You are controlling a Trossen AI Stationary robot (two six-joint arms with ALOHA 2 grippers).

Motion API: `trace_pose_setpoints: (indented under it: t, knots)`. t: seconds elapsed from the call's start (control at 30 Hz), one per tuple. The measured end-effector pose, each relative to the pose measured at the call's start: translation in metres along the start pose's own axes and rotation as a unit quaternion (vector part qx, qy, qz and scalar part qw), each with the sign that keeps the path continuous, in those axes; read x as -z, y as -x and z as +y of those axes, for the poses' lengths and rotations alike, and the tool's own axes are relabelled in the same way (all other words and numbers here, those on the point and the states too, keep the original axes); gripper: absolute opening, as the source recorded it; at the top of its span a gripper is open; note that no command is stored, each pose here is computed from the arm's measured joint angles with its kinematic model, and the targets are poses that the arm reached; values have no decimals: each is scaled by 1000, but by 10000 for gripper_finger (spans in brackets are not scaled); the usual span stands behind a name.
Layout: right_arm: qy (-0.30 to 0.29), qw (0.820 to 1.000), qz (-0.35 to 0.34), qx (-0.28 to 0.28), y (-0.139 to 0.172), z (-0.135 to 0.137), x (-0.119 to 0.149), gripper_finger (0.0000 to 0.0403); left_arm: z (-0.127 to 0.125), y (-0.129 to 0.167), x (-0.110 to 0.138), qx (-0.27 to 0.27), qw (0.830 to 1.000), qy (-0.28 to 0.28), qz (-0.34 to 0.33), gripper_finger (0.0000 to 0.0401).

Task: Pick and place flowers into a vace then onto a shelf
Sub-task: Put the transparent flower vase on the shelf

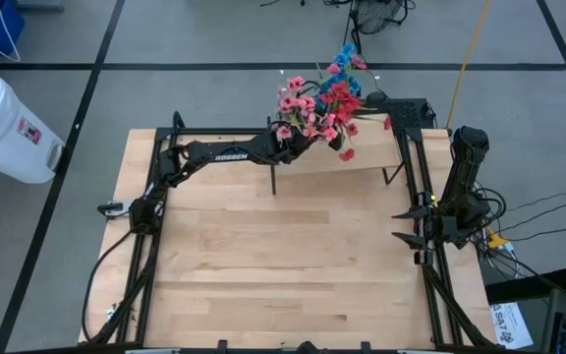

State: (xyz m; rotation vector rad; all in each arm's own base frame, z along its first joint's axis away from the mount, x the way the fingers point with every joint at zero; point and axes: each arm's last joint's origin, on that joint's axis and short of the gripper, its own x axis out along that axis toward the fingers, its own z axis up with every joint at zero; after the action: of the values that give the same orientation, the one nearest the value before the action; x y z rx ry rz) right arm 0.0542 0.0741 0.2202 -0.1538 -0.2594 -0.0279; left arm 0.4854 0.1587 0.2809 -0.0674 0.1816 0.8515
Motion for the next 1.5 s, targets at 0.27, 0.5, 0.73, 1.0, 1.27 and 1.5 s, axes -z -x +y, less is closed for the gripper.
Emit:
trace_pose_setpoints:
  t: [0.27, 0.5, 0.73, 1.0, 1.27, 1.5]
  knots:
    - [0, 1000, 0, 0, 0, 0, 0, 177, -4, 2, 0, 4, 1000, 0, 0, 190]
    - [0, 1000, 0, 0, 0, 0, 0, 174, -5, 3, 1, 2, 1000, 11, 0, 226]
    - [0, 1000, 0, 0, 0, 0, 0, 178, -6, 3, 1, 17, 1000, 4, 1, 241]
    - [0, 1000, 0, 0, 0, 0, 0, 175, -14, 7, 0, 28, 1000, -6, -10, 243]
    - [0, 1000, 0, 0, 0, 0, 0, 175, -22, 12, 0, 32, 999, -16, -23, 244]
    - [0, 1000, 0, 0, 0, 0, 0, 177, -21, 12, -1, 21, 999, -8, -25, 244]
